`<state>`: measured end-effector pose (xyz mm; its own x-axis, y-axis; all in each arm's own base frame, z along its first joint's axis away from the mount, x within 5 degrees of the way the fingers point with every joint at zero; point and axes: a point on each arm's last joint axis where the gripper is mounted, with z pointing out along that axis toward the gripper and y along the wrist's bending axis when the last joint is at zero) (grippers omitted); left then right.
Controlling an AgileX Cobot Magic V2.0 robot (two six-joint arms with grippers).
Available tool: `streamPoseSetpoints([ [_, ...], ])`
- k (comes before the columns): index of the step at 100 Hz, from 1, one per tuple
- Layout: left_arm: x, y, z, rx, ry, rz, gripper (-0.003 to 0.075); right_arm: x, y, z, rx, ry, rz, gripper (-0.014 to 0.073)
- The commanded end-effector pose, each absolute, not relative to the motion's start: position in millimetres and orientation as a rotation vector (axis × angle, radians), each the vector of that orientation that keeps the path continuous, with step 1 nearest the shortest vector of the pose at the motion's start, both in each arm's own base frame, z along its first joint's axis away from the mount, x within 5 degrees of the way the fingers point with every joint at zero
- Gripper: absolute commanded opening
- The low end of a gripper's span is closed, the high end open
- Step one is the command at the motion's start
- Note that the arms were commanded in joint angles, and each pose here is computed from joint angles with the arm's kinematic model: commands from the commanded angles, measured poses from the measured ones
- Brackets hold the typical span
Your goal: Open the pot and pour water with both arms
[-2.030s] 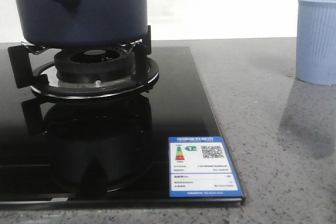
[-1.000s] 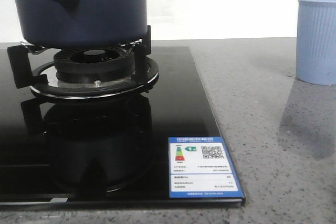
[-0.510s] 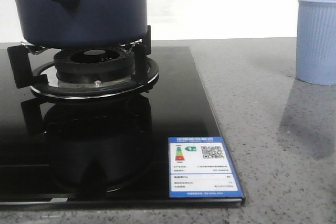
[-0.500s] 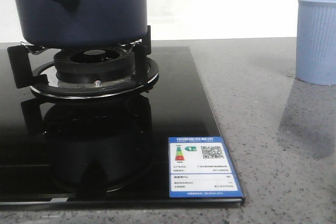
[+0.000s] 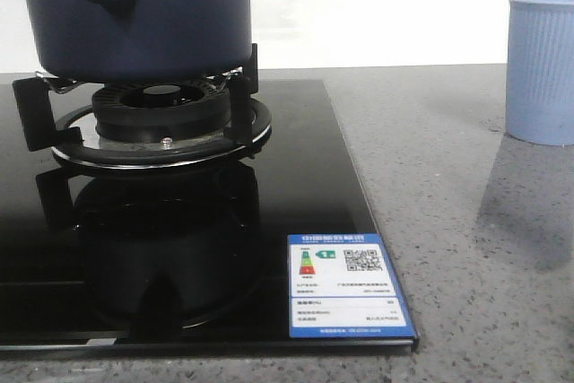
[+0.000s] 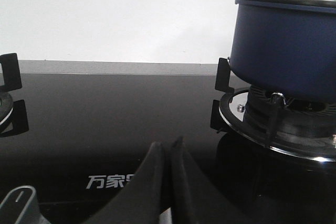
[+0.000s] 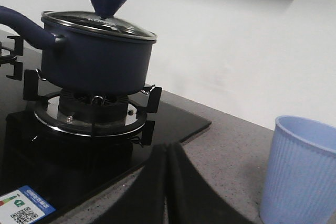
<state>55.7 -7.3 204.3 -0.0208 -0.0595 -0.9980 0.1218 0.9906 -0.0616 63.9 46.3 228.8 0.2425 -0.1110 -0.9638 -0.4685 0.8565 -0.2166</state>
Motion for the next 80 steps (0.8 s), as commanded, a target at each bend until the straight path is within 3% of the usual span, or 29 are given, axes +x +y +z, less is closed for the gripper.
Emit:
streamPoseSetpoints([
  [1,54,-6,207,0.028,1.508,-0.154,-0.0016,63,47,241,-0.514,1.268,0.286,-0.0067],
  [10,54,-6,207,0.028,1.508,-0.154,-0.0016,65,43,242,-0.433,1.276,0.299,-0.0067],
  [21,54,-6,207,0.028,1.508,-0.154,-0.0016,72,23,247,-0.118,1.285,0.291,-0.0067],
  [35,54,-6,207,0.028,1.506,-0.155,-0.0016,76,4,241,0.057,1.382,0.142,-0.0067],
  [44,54,-6,207,0.028,1.506,-0.155,-0.0016,76,-1,241,0.075,1.465,0.062,-0.0067],
  [57,54,-6,207,0.028,1.506,-0.155,-0.0016,70,1,240,-0.058,1.513,-0.039,-0.0067],
  [80,54,-6,207,0.028,1.506,-0.155,-0.0016,58,4,219,-0.109,1.514,-0.017,-0.0067],
])
